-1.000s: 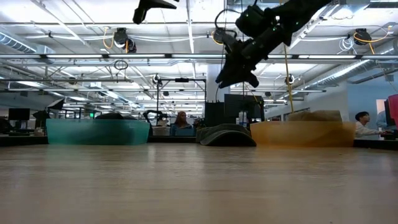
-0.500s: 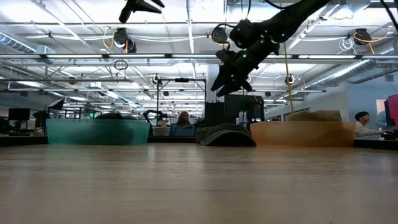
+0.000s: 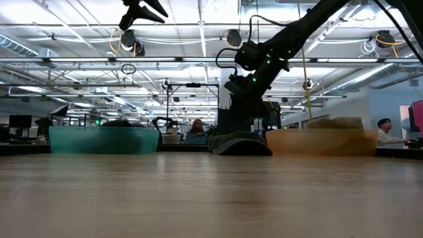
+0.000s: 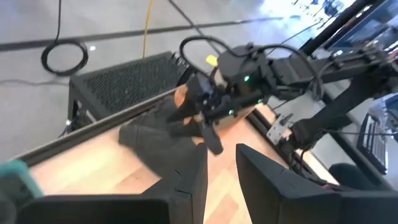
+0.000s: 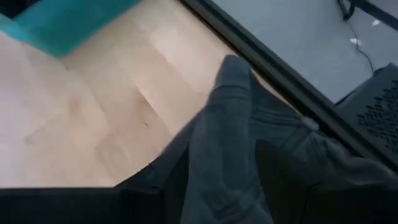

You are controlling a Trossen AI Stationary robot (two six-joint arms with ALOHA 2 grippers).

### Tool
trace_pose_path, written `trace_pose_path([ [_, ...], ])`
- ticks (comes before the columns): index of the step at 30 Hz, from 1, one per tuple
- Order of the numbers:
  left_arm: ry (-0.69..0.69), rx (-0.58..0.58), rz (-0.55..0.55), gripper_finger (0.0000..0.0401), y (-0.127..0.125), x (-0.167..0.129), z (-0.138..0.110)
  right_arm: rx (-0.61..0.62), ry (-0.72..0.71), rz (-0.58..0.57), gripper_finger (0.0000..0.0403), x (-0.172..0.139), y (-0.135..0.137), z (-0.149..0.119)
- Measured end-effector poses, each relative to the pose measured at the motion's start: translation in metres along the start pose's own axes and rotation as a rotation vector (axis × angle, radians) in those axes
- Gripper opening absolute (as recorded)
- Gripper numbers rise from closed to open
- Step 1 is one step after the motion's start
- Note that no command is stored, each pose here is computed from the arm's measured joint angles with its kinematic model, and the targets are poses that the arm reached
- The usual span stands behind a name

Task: Pick & Place hat
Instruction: Put the black cap into the green bin

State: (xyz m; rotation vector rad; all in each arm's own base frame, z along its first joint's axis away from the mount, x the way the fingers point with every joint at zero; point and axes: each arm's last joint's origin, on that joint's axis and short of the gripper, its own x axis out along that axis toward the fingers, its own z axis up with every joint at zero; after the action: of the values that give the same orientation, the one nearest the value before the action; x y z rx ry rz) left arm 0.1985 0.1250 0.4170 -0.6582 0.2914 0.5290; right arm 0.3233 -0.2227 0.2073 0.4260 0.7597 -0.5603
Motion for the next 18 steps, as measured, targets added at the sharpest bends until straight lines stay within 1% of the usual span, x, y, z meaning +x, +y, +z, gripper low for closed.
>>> trace_pose_path([
  [4, 0.034, 0.008, 0.010, 0.0093, -0.001, 0.000, -0.004, -0.008, 0.029, -0.001, 0.0167, 0.002, -0.003, -0.006],
  [8, 0.041, 0.009, 0.012, 0.0093, -0.001, 0.000, -0.005, 0.008, 0.067, 0.035, 0.0167, 0.006, -0.004, -0.017],
  [13, 0.041, 0.028, 0.011, 0.0093, -0.001, 0.000, -0.005, 0.062, 0.099, 0.023, 0.0167, 0.011, -0.008, -0.031],
  [15, 0.041, 0.038, 0.011, 0.0093, -0.001, 0.000, -0.005, 0.062, 0.109, -0.003, 0.0167, 0.012, -0.009, -0.036],
  [18, 0.041, 0.049, 0.012, 0.0093, 0.000, 0.000, -0.005, 0.065, 0.108, 0.004, 0.0166, 0.015, -0.011, -0.042],
])
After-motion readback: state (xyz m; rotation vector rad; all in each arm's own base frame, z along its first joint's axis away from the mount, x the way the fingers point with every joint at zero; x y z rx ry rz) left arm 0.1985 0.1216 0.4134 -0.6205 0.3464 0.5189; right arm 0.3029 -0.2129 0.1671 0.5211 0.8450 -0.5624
